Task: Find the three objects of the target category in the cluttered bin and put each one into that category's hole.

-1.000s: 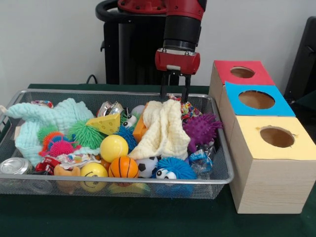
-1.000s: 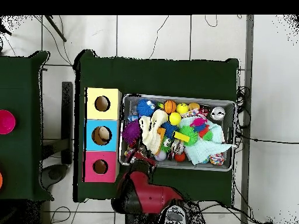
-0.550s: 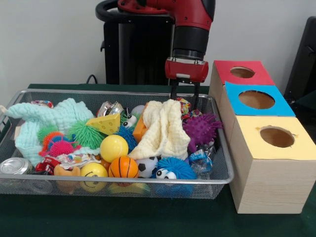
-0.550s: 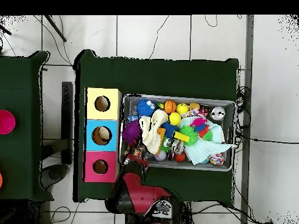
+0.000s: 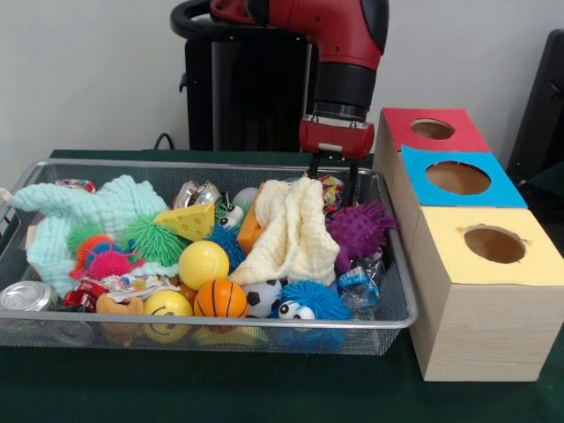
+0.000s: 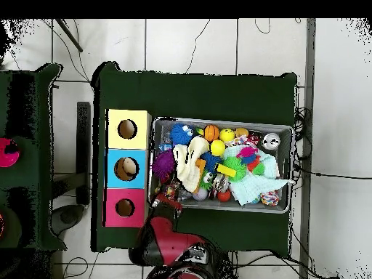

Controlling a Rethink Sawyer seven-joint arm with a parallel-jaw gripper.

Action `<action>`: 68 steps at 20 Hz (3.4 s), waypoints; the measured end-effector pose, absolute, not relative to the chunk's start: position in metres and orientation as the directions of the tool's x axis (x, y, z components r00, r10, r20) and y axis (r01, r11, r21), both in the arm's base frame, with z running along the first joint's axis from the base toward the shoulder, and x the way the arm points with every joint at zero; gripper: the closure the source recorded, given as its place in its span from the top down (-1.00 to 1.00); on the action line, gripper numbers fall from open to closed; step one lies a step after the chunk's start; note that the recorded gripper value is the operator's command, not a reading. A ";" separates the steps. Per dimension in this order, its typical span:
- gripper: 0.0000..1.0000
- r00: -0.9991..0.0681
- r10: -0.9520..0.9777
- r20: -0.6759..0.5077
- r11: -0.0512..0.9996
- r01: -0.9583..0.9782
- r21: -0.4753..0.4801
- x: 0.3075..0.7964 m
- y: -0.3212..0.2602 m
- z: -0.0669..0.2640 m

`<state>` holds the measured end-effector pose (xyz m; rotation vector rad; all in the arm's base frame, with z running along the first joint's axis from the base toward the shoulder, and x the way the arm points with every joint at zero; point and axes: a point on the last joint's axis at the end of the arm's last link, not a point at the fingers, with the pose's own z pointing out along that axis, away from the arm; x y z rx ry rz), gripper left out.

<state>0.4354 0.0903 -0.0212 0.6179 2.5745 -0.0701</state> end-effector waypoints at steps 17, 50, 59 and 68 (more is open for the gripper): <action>1.00 -0.632 0.397 -0.665 0.833 0.552 -0.027 0.450 0.107 -0.014; 1.00 -0.586 0.318 -0.745 0.792 0.596 -0.131 0.441 0.036 -0.001; 1.00 -0.634 0.383 -0.672 0.815 0.574 -0.077 0.433 0.019 -0.014; 1.00 -0.639 0.426 -0.641 0.830 0.557 -0.004 0.442 0.042 -0.018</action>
